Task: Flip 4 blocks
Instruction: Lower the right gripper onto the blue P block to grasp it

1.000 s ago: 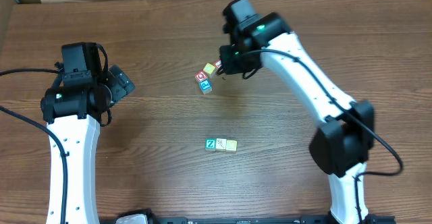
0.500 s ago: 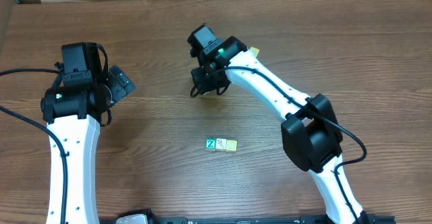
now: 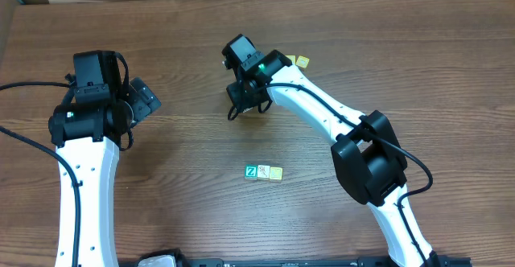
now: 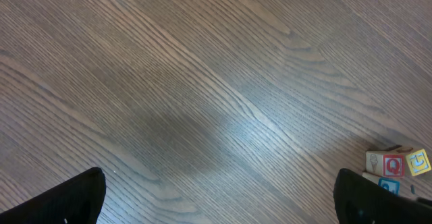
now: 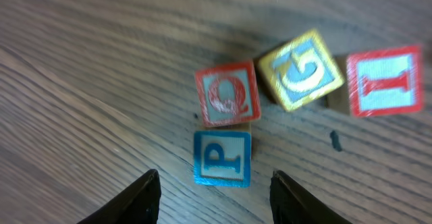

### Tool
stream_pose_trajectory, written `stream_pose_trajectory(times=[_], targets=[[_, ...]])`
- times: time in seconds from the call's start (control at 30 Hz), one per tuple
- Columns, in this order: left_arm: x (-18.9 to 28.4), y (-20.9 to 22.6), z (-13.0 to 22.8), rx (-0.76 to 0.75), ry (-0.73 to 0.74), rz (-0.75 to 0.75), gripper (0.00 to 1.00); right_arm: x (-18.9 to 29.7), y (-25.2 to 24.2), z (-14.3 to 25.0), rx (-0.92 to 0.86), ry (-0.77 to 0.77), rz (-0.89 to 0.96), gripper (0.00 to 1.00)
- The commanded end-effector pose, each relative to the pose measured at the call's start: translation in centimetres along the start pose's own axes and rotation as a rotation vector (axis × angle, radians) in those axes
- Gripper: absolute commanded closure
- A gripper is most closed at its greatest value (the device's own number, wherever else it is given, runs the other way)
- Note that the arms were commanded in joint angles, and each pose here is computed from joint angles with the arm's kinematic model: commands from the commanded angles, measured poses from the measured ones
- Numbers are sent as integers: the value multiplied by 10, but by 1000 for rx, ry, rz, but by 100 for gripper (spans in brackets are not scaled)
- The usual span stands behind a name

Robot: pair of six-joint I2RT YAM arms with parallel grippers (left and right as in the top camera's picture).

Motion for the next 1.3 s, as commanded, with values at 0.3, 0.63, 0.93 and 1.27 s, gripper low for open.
stream_pose_trajectory(times=[0.3, 0.63, 0.93, 1.27], targets=[[1, -1, -4, 9, -13, -8, 0, -14, -3, 8, 26, -4, 10, 46], [0, -1, -4, 9, -13, -8, 0, -24, -4, 8, 28, -47, 6, 43], [1, -1, -4, 9, -13, -8, 0, -28, -5, 11, 27, -42, 6, 51], [0, -1, -4, 9, -13, -8, 0, -6, -3, 5, 28, -71, 3, 68]])
Point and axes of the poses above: each gripper's point midway between its finger pads, its own x axis back along the fingers, its own y axis along the line the jaws close on, z = x × y, the point moved 10 cm from there along x, back along the fingers, and after that the axes turned 7 degrees about x, right-handed, at the moved point
